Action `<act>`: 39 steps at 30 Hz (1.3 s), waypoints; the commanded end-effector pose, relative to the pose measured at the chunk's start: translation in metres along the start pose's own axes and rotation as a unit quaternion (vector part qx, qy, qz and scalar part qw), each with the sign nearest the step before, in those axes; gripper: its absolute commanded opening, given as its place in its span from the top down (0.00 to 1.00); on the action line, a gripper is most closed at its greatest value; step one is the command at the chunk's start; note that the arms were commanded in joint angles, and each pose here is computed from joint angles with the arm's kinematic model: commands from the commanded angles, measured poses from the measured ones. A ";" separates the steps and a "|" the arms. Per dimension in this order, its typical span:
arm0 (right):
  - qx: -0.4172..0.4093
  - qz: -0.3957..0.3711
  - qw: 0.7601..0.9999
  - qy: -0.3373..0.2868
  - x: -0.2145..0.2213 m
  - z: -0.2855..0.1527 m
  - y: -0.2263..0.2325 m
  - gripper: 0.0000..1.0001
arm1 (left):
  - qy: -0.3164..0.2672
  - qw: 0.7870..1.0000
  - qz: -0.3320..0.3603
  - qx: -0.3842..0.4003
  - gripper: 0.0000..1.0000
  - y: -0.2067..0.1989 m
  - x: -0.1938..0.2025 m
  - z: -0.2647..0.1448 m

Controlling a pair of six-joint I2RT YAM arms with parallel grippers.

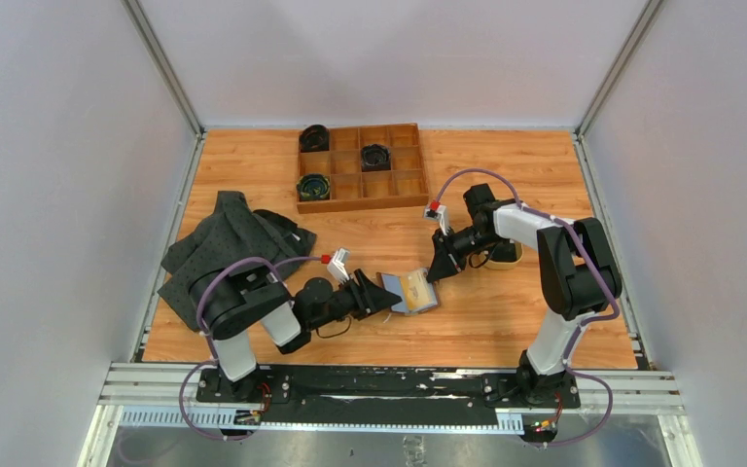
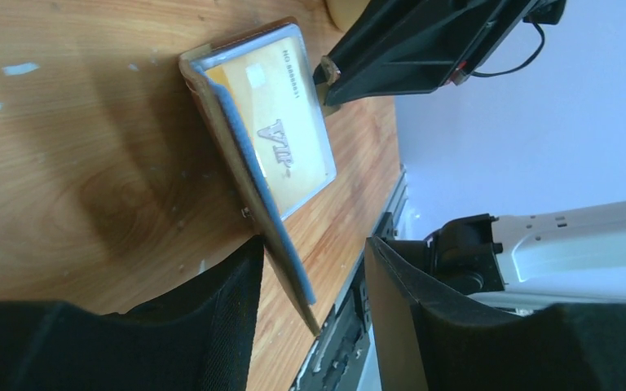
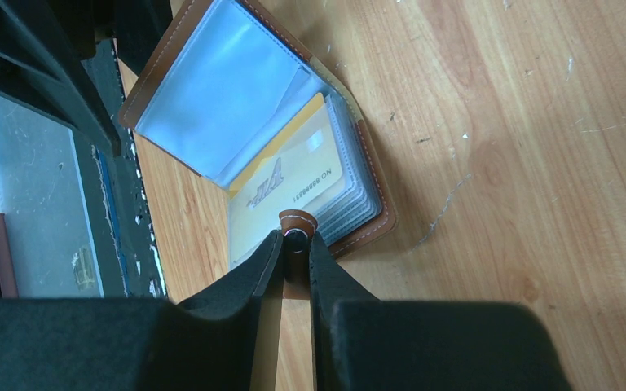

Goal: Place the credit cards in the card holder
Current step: Close the card holder at the center of the board.

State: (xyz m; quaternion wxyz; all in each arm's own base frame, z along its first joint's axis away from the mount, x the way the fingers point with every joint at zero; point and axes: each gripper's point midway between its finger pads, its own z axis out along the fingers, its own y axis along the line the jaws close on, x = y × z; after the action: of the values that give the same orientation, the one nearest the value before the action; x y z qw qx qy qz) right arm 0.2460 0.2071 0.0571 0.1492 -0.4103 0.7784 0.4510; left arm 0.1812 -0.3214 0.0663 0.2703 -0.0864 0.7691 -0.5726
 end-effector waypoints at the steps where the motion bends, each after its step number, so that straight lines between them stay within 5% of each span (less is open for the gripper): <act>1: -0.022 0.000 1.000 -0.004 -0.004 0.001 0.008 1.00 | 0.000 0.996 0.007 0.086 0.49 -0.042 -0.004 0.010; 27: -0.045 0.023 0.998 -0.027 -0.007 -0.001 0.010 1.00 | 0.010 0.997 0.035 0.063 0.45 -0.020 -0.007 0.047; 39: -0.057 0.110 0.990 -0.068 -0.010 -0.011 -0.002 1.00 | 0.024 0.998 0.042 -0.030 0.60 0.021 -0.006 0.062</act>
State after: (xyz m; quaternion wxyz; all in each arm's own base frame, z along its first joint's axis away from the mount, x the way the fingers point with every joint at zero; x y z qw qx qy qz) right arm 0.2487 0.2062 0.0600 0.1378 -0.3607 0.7789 0.4942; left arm 0.2129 -0.3650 0.0586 0.2703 -0.0503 0.7643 -0.5834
